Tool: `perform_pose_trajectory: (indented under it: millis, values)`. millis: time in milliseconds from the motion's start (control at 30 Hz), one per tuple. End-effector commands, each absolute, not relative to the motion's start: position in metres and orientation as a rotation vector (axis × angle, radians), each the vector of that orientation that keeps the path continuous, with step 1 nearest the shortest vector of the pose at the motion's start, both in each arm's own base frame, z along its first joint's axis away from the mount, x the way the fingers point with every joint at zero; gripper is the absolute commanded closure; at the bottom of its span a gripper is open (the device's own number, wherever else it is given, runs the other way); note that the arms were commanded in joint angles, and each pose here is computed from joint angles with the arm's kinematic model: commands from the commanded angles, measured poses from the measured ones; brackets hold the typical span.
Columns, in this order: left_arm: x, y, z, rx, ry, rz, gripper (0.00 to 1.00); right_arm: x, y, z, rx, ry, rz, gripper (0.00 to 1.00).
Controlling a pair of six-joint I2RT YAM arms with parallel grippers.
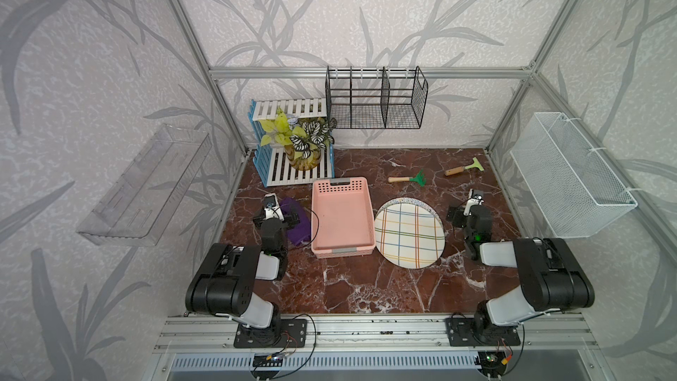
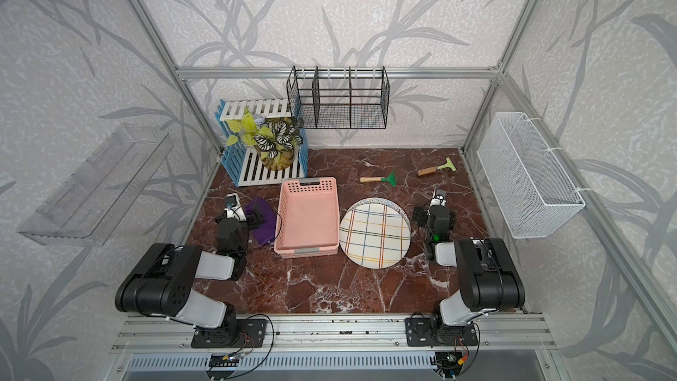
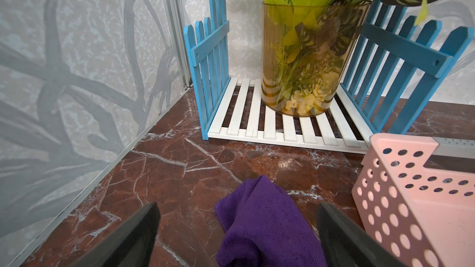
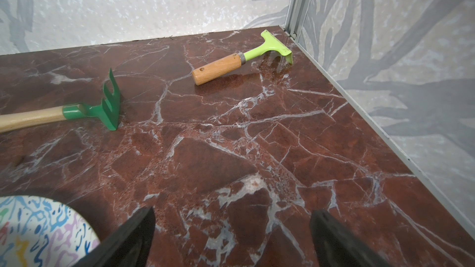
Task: Wipe the wet plate dry
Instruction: Reset both arms
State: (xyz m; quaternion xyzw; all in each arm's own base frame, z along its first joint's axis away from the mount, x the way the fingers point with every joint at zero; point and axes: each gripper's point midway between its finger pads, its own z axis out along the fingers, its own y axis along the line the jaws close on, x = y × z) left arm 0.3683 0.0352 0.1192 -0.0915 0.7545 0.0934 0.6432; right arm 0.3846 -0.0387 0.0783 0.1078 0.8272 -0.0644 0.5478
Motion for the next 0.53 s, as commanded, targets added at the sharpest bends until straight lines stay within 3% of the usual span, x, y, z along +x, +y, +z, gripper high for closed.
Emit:
perform_pose_trajectory:
  millis: [0, 500]
  values:
    - [0.3720, 0.0328, 0.1297, -0.190, 1.682, 0.204, 0.00, 0.3902, -0.0372, 0.0916, 0.249, 1.925, -0.146, 0.01]
    - [0.3722, 0.0328, 0.1305, -0.190, 1.679, 0.204, 0.00, 0.3910, -0.0352, 0.0905, 0.237, 1.927, -0.147, 0.01]
